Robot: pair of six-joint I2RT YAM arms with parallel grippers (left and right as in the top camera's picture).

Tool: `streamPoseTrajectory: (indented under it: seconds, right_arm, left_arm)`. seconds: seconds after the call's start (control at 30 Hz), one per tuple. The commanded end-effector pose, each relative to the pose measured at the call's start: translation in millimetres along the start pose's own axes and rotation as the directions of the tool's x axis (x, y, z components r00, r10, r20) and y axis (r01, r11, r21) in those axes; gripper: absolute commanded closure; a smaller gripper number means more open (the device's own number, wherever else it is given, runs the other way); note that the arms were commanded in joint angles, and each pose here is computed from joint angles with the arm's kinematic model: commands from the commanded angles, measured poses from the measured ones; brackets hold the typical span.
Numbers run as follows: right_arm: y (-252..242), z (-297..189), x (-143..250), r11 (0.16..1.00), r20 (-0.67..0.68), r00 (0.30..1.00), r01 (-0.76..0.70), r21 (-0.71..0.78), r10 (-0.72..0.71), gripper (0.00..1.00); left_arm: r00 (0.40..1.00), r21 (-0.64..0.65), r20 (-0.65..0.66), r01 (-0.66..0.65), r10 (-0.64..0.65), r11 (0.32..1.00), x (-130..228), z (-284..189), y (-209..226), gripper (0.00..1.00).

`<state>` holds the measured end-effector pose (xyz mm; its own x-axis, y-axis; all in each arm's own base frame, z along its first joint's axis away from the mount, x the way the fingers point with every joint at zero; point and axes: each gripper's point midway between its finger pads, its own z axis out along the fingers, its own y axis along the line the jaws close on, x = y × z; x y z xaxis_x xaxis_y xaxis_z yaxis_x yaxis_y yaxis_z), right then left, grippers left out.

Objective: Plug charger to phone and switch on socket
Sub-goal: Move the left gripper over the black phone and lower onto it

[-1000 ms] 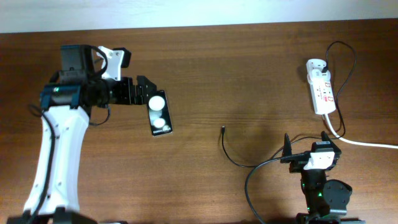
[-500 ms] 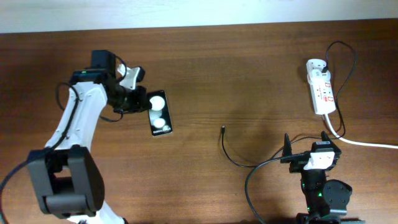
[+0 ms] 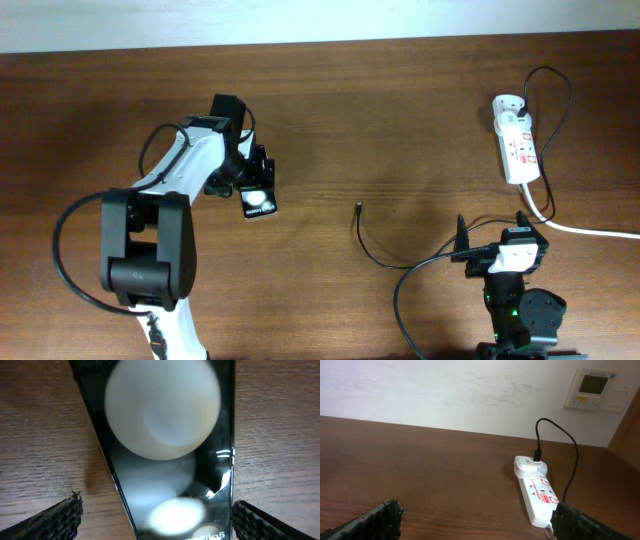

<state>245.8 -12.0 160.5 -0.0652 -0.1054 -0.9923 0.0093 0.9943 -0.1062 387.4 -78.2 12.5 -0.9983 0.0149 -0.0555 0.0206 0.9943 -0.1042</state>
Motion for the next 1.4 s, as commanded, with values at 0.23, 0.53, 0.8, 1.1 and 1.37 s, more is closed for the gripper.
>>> streamPoseTrajectory:
  seconds: [0.23,0.53,0.8,1.1,1.37]
  right_arm:
    - [3.0,0.0,2.1,1.0,-0.003,1.0,0.005,-0.015,-0.006,0.01]
    - [3.0,0.0,2.1,1.0,-0.002,1.0,0.006,-0.015,-0.006,0.01]
    - [3.0,0.0,2.1,1.0,-0.003,1.0,0.005,-0.015,-0.006,0.01]
    - [3.0,0.0,2.1,1.0,-0.003,1.0,0.005,-0.015,-0.006,0.01]
    - [3.0,0.0,2.1,1.0,-0.002,1.0,0.006,-0.015,-0.006,0.01]
  left_arm:
    - [0.975,-0.012,0.091,0.206,-0.204,0.978,-22.4,2.9,3.2,0.01]
    - [0.975,-0.139,0.145,0.188,-0.168,0.972,-20.4,5.2,-8.8,0.01]
    - [0.97,-0.128,0.179,0.19,-0.165,0.974,-29.0,5.4,-10.2,0.01]
    - [0.981,-0.179,0.089,0.184,-0.17,0.967,-14.6,46.1,-1.3,0.01]
    - [0.999,-0.011,-0.048,0.016,-0.016,1.0,7.3,49.9,-31.9,0.01]
